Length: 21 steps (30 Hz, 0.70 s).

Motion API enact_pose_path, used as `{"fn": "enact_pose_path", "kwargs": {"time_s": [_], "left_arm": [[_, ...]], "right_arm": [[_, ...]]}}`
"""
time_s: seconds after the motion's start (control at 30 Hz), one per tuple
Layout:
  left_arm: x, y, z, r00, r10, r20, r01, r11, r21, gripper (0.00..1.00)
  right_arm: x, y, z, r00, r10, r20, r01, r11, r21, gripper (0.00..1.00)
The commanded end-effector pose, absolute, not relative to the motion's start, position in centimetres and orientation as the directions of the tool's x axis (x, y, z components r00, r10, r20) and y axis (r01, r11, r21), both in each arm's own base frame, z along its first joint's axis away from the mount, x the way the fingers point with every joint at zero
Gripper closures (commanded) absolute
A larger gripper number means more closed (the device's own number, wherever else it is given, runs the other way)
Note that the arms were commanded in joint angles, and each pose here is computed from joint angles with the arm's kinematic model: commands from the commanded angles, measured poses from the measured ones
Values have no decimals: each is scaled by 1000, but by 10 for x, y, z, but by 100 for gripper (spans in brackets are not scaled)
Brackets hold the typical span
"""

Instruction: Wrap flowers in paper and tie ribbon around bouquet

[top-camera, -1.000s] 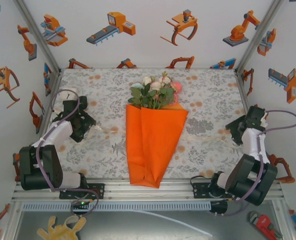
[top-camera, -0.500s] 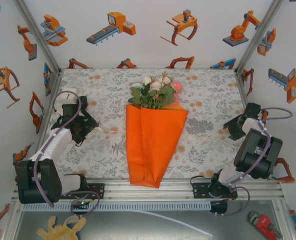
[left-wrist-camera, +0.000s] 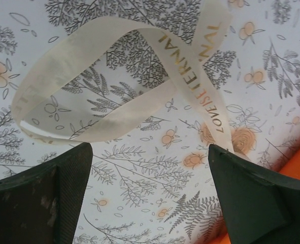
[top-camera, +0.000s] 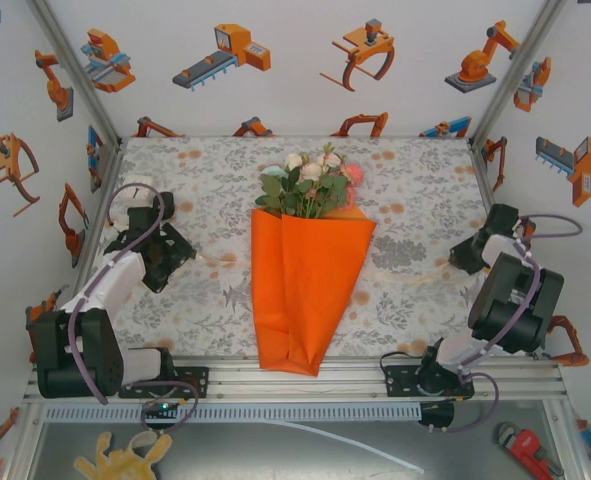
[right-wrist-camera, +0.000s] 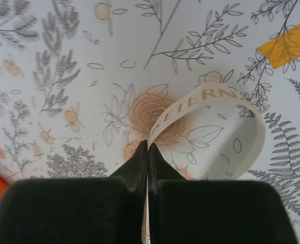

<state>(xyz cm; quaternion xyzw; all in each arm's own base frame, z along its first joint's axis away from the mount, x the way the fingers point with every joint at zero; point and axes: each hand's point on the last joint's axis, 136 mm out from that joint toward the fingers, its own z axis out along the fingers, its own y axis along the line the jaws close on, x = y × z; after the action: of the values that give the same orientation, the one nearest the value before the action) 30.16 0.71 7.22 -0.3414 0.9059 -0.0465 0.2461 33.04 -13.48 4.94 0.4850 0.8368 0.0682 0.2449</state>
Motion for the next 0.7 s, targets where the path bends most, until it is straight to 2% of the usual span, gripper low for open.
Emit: {"fn": "enact_pose_path", "kwargs": {"time_s": [0.0,0.13,0.27,0.37,0.47,0.57,0.67], "left_arm": [[287,16,71,-637,-662,-396,-653,736,-180,13],[272,24,61,-619,-694,-369,-707,697,-124,13],[269,28,53,-637,-686,-352,-711,699,-76,14],[267,40,50,-652,-660,-372,-714,700,10,17],[278,39,47,-654,-656,-377,-706,708,-9,23],[278,52,46,-611,-685,-396,-755,655,33,25],[280,64,53,-559,-699,-446,-793,608,41,26]], "right_arm": [[353,-131,129,-323,808,-493,692,557,460,100],[372,-71,229,-288,739,-609,465,664,586,100],[380,19,278,-322,706,-630,177,699,693,100],[381,84,284,-416,667,-619,2,681,733,100],[377,146,280,-543,583,-604,-122,657,744,100],[369,191,273,-621,506,-599,-200,637,745,100],[365,210,269,-654,469,-593,-234,620,749,100]]}}
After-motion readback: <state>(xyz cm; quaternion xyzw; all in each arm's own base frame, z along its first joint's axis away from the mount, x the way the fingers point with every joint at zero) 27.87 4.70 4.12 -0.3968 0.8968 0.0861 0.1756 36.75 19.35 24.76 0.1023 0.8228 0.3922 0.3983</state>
